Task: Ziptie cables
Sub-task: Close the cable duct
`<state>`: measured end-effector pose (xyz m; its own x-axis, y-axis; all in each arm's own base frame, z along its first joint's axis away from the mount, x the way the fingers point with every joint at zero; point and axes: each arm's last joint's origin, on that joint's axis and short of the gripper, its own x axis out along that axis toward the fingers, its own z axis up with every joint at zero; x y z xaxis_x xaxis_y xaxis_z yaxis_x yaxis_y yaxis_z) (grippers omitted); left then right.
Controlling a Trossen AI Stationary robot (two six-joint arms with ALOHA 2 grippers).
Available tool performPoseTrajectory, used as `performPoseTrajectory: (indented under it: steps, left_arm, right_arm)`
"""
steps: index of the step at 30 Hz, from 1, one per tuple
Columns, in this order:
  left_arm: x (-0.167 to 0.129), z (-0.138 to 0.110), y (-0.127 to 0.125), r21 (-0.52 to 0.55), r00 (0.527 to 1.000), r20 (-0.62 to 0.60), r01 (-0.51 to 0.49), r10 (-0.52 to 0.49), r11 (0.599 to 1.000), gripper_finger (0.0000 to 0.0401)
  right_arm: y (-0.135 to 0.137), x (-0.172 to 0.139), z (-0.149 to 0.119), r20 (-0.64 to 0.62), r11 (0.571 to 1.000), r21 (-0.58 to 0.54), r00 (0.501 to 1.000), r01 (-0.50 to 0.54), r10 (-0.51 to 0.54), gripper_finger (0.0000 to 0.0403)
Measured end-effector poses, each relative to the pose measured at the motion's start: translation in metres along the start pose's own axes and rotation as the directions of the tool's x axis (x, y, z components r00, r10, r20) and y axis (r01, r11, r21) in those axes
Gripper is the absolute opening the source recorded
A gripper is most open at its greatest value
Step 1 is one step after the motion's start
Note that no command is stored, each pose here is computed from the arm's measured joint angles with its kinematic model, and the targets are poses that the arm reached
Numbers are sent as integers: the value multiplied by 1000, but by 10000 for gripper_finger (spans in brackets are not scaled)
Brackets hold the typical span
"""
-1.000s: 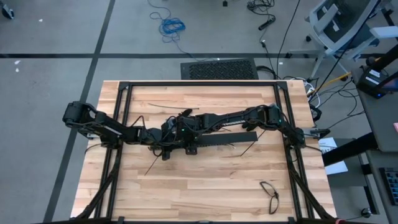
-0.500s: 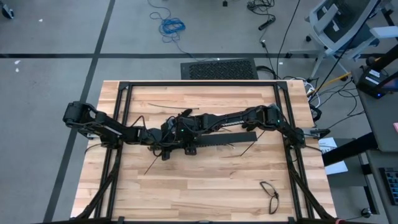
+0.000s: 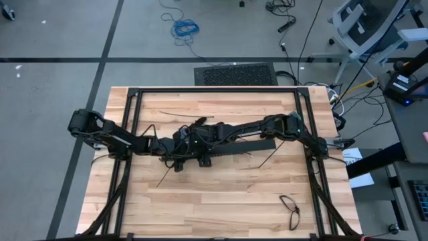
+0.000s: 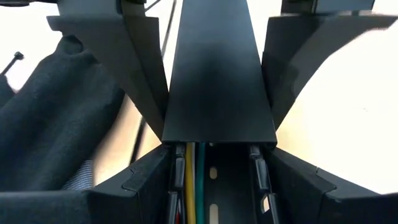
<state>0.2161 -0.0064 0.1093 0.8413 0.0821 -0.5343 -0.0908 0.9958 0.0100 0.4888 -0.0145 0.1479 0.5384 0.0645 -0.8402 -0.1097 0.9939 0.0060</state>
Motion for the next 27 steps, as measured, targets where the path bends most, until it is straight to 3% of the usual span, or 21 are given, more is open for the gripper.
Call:
performPoseTrajectory:
  steps: [16,27]
  left_arm:
    - [0,0,0,-1,1000,3,2,-2,1000,228]
    - [0,1,-1,-3,1000,5,20,-20,1000,228]
  right_arm:
    - [-1,1,-3,-19,998,53,1000,20,-19,249]
    - [0,2,-12,-101,992,117,993,-42,54,271]
